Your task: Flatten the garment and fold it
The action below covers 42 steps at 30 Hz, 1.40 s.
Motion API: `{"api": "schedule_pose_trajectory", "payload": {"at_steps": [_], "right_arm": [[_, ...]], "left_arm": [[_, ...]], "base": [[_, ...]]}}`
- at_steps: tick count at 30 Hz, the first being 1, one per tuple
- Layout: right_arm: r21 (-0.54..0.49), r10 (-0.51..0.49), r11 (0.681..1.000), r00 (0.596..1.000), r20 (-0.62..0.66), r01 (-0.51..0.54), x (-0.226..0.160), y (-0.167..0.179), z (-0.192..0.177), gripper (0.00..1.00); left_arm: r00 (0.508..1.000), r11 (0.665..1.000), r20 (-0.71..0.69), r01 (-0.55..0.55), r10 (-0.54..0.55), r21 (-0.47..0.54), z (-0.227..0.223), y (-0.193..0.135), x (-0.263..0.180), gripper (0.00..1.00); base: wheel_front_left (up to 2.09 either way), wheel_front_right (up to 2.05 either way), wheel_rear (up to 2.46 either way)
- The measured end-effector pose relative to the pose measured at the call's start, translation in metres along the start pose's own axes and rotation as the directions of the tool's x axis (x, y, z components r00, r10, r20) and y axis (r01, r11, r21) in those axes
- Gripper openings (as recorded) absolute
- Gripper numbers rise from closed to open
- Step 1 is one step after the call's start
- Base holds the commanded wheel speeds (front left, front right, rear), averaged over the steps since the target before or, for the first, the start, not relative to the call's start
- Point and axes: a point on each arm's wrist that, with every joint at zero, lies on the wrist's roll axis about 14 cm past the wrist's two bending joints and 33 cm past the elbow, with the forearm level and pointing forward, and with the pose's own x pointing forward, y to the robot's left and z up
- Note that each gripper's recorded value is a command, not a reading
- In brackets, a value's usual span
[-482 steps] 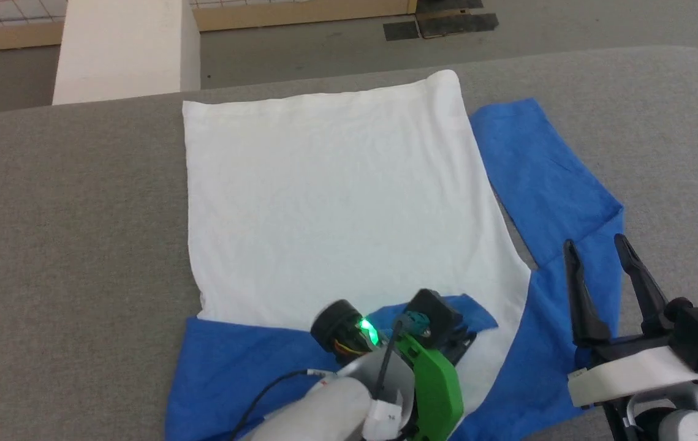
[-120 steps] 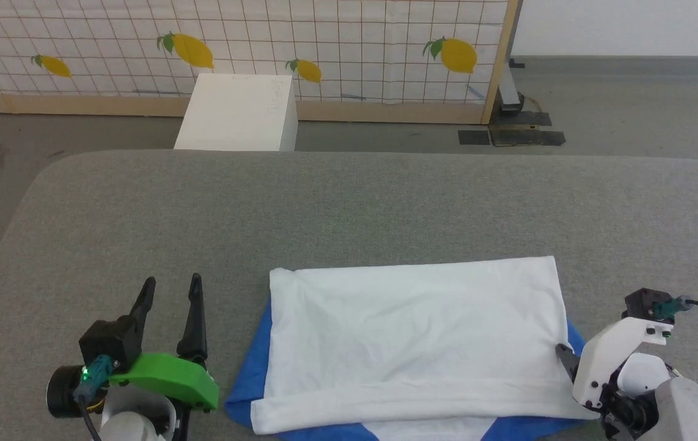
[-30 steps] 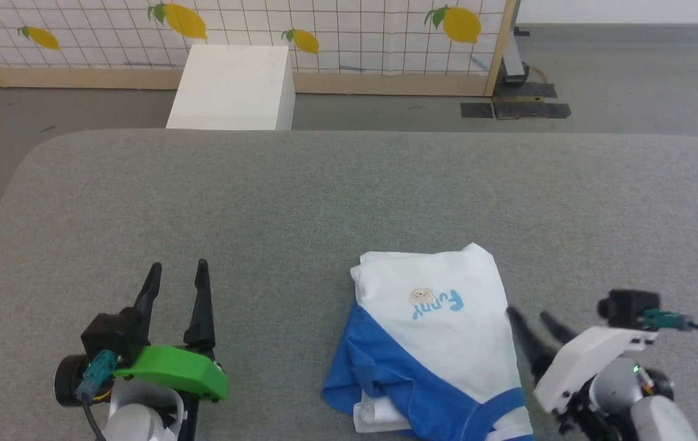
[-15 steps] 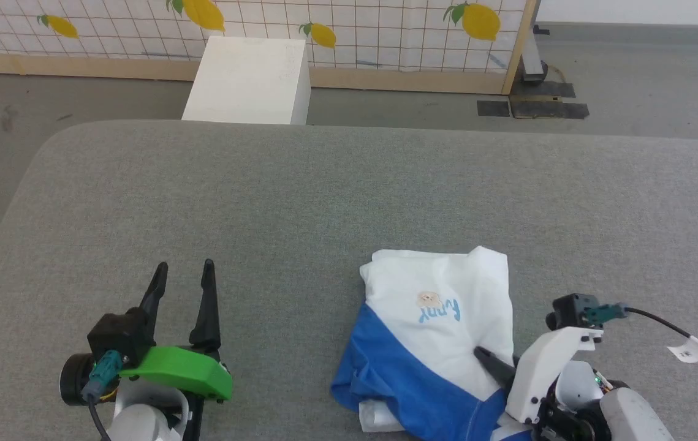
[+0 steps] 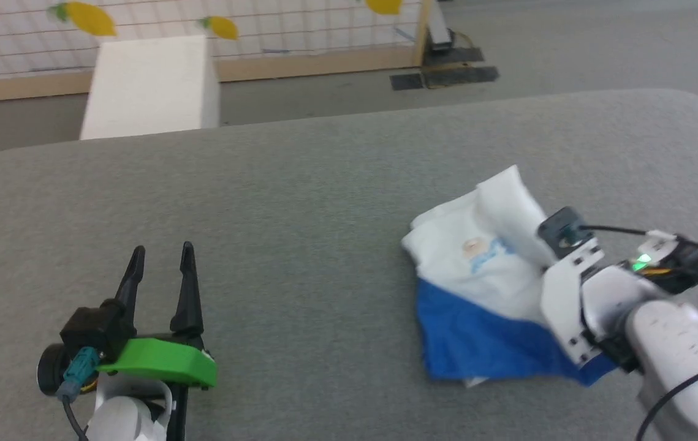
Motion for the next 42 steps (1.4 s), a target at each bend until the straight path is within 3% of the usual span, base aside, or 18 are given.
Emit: {"api": "schedule_pose_trajectory", "payload": {"at_steps": [8, 11, 13, 21, 27, 28, 30, 33, 36, 42], "right_arm": [[-0.011, -0.257, 0.966, 0.965, -0.058, 0.257, -0.024, -0.110, -0.036, 0.00], [-0.004, -0.331, 0.943, 0.940, -0.079, 0.332, -0.026, -0.141, -0.047, 0.00], [0.001, -0.418, 0.907, 0.898, -0.138, 0.422, -0.025, -0.178, -0.072, 0.00], [-0.023, -0.547, 0.833, 0.814, -0.196, 0.554, -0.009, -0.233, -0.102, 0.00], [-0.031, -0.565, 0.817, 0.789, -0.241, 0.576, 0.010, -0.242, -0.115, 0.00], [-0.024, -0.565, 0.815, 0.787, -0.248, 0.578, 0.012, -0.242, -0.117, 0.14], [-0.024, -0.566, 0.815, 0.785, -0.253, 0.579, 0.016, -0.240, -0.119, 1.00], [0.007, -0.583, 0.804, 0.790, -0.192, 0.595, 0.015, -0.243, -0.108, 1.00], [0.110, -0.601, 0.785, 0.793, -0.101, 0.609, 0.010, -0.243, -0.090, 1.00], [0.256, -0.601, 0.787, 0.792, 0.112, 0.561, -0.011, -0.221, -0.057, 1.00]], "left_arm": [[0.983, 0.983, 0.014, 0.182, -0.182, -0.003, -0.011, -0.056, 0.049, 1.00], [0.975, 0.975, 0.002, 0.224, -0.224, 0.004, -0.023, -0.065, 0.064, 1.00], [0.963, 0.963, -0.039, 0.268, -0.267, 0.007, -0.044, -0.072, 0.081, 1.00], [0.942, 0.953, -0.142, 0.304, -0.304, -0.022, -0.100, -0.074, 0.101, 1.00], [0.942, 0.959, -0.180, 0.284, -0.284, -0.029, -0.121, -0.063, 0.102, 1.00], [0.943, 0.960, -0.184, 0.277, -0.277, -0.027, -0.122, -0.060, 0.102, 1.00], [0.946, 0.964, -0.188, 0.265, -0.264, -0.022, -0.124, -0.055, 0.099, 1.00], [0.951, 0.968, -0.184, 0.248, -0.248, -0.026, -0.121, -0.052, 0.096, 1.00], [0.955, 0.972, -0.179, 0.235, -0.236, -0.030, -0.115, -0.052, 0.089, 1.00], [0.963, 0.978, -0.170, 0.203, -0.207, -0.040, -0.095, -0.054, 0.065, 1.00]], "base": [[0.00, 0.00, 0.00], [0.00, 0.00, 0.00], [0.00, 0.00, 0.00], [0.00, 0.00, 0.00], [0.00, 0.00, 0.00], [0.00, 0.00, 0.00], [0.00, 0.00, 0.00], [0.00, 0.00, 0.00], [0.00, 0.00, 0.00], [0.00, 0.00, 0.00]]}}
